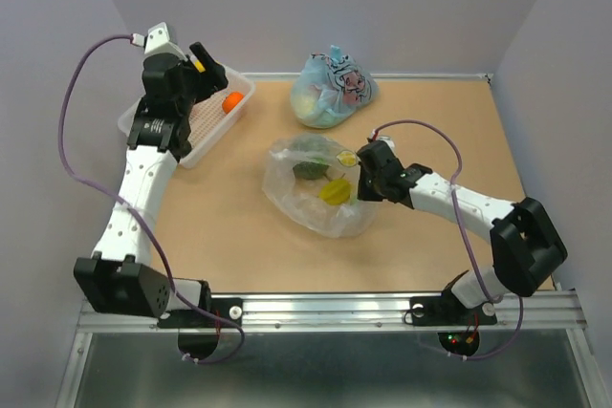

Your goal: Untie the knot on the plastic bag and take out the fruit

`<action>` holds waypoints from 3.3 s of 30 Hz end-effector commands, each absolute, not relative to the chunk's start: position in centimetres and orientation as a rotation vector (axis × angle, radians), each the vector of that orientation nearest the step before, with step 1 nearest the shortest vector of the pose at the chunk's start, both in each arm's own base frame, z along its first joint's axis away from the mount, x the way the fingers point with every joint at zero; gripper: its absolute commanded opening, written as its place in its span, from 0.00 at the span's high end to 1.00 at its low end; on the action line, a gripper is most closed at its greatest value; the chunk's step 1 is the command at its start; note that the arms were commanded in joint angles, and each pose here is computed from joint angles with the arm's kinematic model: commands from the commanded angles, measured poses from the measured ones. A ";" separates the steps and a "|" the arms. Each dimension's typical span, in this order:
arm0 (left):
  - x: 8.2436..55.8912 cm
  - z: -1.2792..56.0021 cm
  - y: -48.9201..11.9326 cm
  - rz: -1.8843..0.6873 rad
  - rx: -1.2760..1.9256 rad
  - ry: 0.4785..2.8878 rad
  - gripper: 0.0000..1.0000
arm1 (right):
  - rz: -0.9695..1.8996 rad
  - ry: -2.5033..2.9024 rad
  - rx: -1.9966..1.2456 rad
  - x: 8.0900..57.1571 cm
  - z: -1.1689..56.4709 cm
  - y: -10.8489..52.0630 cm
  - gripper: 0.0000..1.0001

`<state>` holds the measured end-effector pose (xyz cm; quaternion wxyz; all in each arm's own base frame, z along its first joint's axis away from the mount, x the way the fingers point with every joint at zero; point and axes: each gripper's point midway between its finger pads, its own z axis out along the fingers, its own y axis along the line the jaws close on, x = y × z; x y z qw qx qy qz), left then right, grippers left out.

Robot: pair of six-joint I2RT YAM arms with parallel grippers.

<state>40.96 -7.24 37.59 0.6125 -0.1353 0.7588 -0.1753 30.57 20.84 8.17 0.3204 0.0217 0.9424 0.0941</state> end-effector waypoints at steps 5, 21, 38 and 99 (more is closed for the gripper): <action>49.5 28.5 3.6 0.013 -0.627 1.814 0.38 | 0.386 2.439 0.040 28.5 10.2 21.1 0.99; 50.8 22.4 4.9 0.064 -0.630 1.961 0.01 | 0.436 2.425 0.003 27.2 10.9 20.9 0.87; 33.5 29.8 -14.7 -0.332 -0.179 1.875 0.01 | 0.646 2.388 -0.012 24.6 16.1 22.0 0.14; 28.7 7.1 -37.6 -0.360 0.721 2.107 0.07 | 0.606 2.540 -0.042 21.7 7.0 20.8 0.99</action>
